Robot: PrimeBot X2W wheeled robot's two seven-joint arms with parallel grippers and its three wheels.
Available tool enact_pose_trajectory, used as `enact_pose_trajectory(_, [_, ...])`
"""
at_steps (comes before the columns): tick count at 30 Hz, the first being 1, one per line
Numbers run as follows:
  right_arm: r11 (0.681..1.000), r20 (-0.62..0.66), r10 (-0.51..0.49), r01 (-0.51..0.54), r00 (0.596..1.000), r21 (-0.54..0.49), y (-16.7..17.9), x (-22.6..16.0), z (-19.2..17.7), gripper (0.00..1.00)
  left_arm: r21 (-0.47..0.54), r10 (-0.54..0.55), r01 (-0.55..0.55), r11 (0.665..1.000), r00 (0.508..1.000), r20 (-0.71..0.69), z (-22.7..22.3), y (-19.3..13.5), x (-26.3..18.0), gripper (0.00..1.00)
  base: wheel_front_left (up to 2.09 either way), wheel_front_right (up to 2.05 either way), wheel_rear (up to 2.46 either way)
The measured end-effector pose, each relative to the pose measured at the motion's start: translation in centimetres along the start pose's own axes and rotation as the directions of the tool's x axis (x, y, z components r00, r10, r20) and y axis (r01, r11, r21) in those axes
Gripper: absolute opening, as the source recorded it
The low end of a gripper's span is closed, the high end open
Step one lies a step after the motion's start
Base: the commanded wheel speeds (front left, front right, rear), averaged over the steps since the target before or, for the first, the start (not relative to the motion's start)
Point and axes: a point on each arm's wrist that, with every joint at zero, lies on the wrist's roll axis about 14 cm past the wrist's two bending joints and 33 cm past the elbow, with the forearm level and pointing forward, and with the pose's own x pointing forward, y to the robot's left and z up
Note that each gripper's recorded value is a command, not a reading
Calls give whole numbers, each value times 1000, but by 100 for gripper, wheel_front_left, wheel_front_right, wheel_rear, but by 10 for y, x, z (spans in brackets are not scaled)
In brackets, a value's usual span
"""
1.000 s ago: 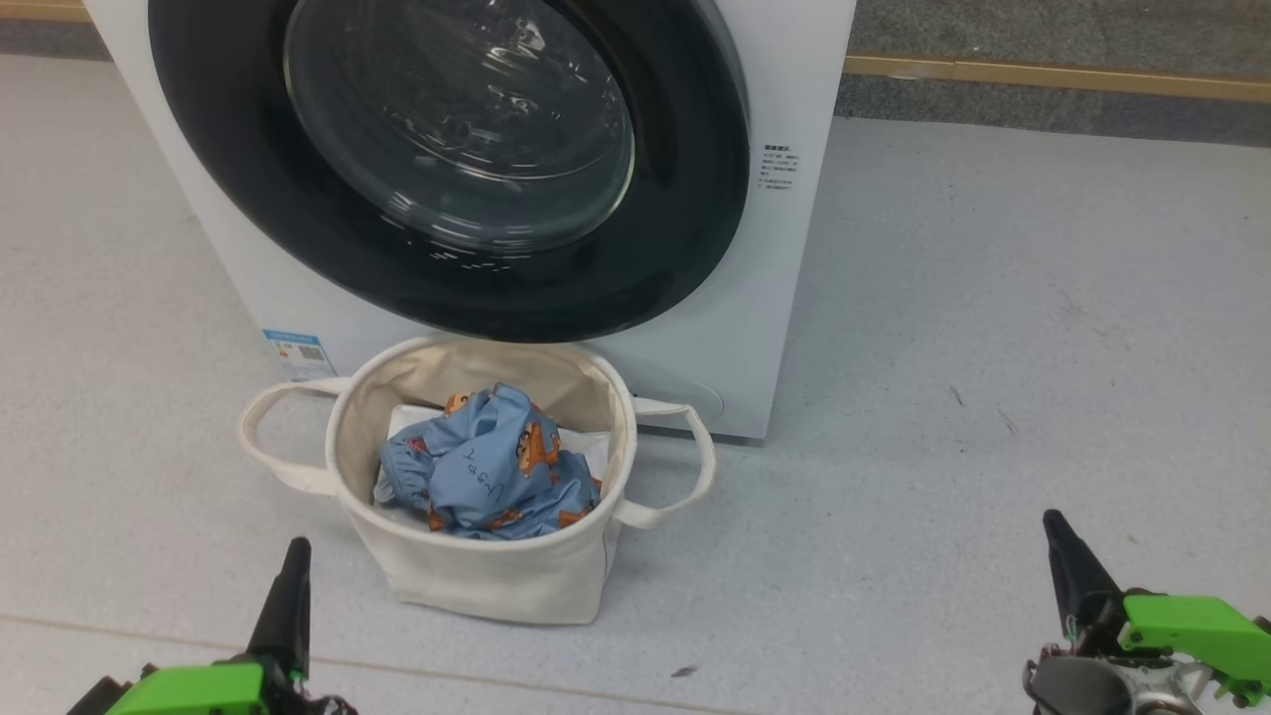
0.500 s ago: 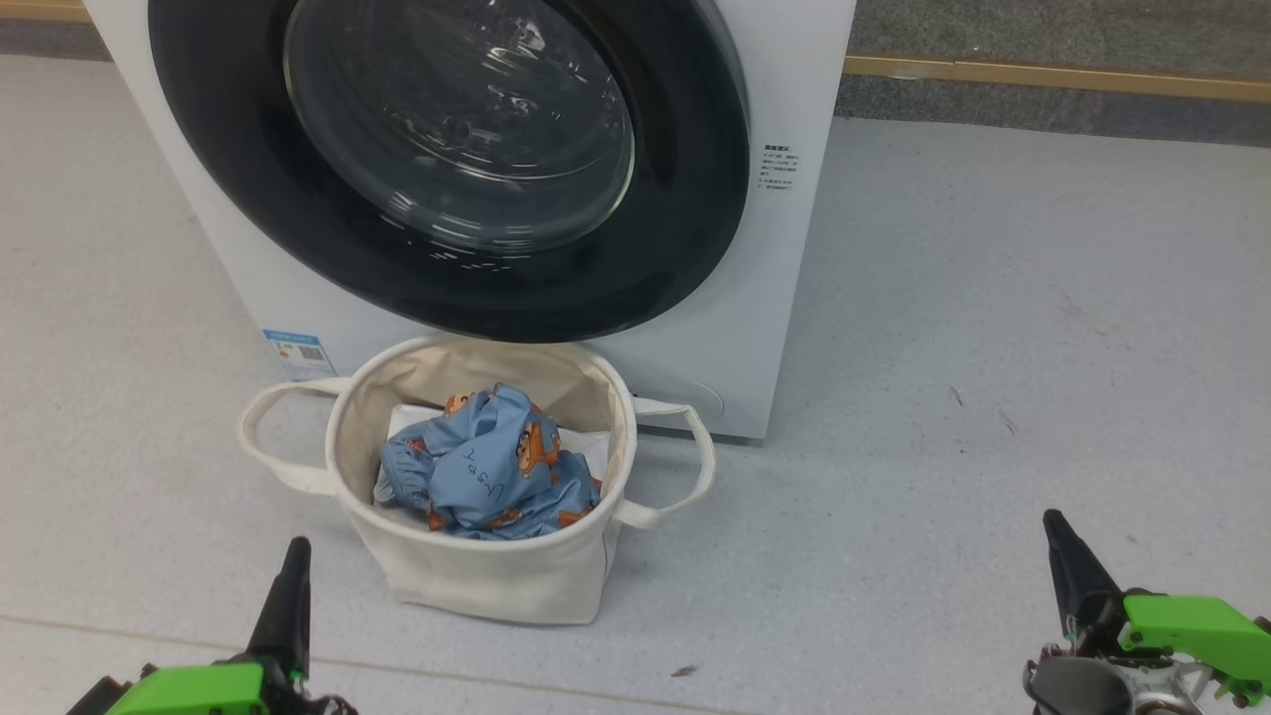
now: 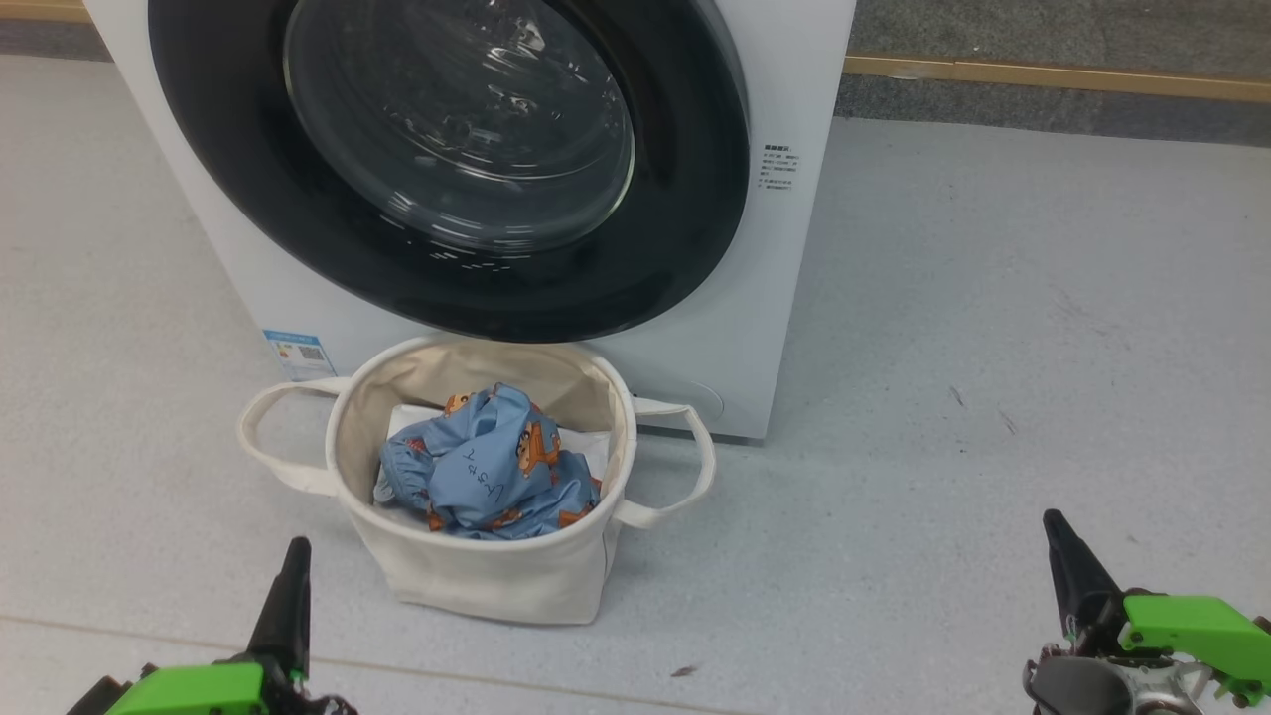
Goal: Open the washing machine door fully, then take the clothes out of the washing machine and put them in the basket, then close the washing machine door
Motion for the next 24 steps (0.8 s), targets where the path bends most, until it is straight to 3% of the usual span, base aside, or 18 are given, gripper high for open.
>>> enact_pose_trajectory(24, [1000,0,0,0,1000,0,0,0,0,0,0,0,0,1000,1000,0,0,0,0,0,0,0,0])
